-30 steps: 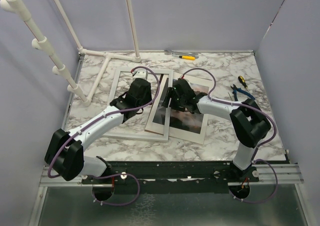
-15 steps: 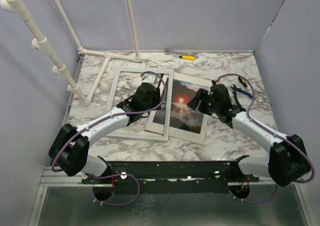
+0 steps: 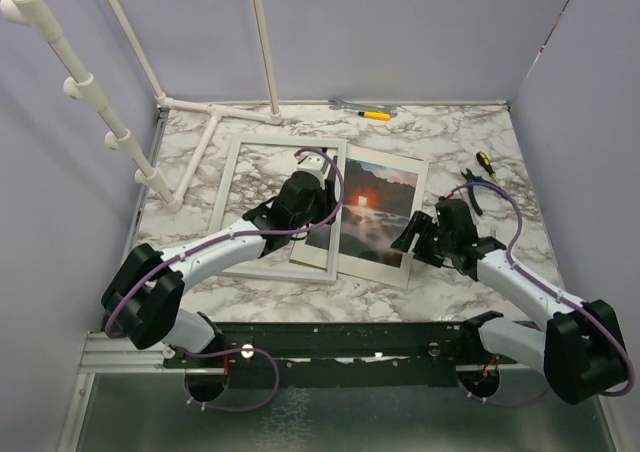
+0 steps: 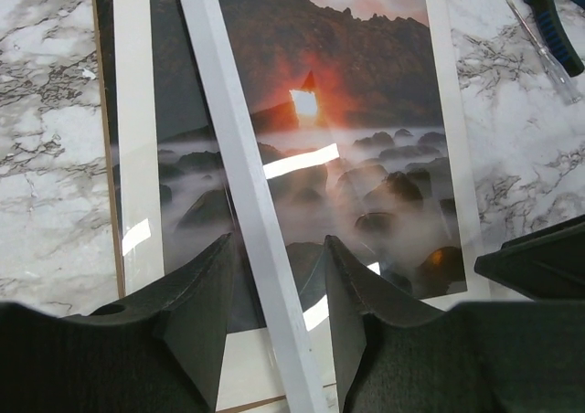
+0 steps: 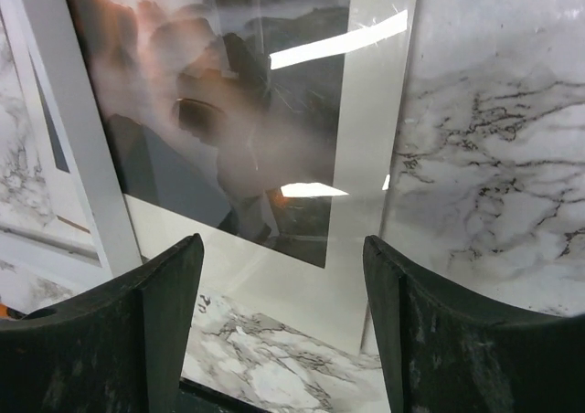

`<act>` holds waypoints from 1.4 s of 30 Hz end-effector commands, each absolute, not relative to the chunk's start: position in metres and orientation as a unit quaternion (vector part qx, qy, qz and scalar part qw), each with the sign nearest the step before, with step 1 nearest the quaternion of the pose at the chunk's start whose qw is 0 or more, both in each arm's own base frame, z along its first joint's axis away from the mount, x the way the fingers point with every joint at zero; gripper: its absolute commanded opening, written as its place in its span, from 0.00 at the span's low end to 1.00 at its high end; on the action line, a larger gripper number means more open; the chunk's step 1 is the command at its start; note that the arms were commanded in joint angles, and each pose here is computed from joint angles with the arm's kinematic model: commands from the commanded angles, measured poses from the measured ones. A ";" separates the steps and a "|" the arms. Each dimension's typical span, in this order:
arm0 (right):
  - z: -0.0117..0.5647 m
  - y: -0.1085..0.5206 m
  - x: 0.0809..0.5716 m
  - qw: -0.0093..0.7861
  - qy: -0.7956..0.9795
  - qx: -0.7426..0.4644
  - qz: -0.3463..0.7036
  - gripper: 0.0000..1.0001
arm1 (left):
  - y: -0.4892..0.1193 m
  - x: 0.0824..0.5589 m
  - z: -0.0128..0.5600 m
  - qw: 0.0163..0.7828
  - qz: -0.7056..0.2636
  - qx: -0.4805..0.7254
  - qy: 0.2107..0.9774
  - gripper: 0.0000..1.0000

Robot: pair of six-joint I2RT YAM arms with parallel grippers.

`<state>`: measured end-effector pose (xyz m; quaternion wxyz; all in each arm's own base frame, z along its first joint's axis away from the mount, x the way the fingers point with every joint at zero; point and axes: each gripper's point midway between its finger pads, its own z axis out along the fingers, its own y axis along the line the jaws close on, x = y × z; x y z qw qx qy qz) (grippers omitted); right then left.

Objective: Take the photo out of the frame
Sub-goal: Remove the photo frame item from the center of the board, then move the photo frame item to the center of the board.

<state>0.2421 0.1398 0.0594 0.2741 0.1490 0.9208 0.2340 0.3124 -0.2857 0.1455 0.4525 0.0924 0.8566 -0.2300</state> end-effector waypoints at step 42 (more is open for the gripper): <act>0.056 0.149 0.217 0.252 0.894 0.208 0.306 0.69 | -0.314 0.294 0.149 0.455 -0.263 0.156 0.836 0.46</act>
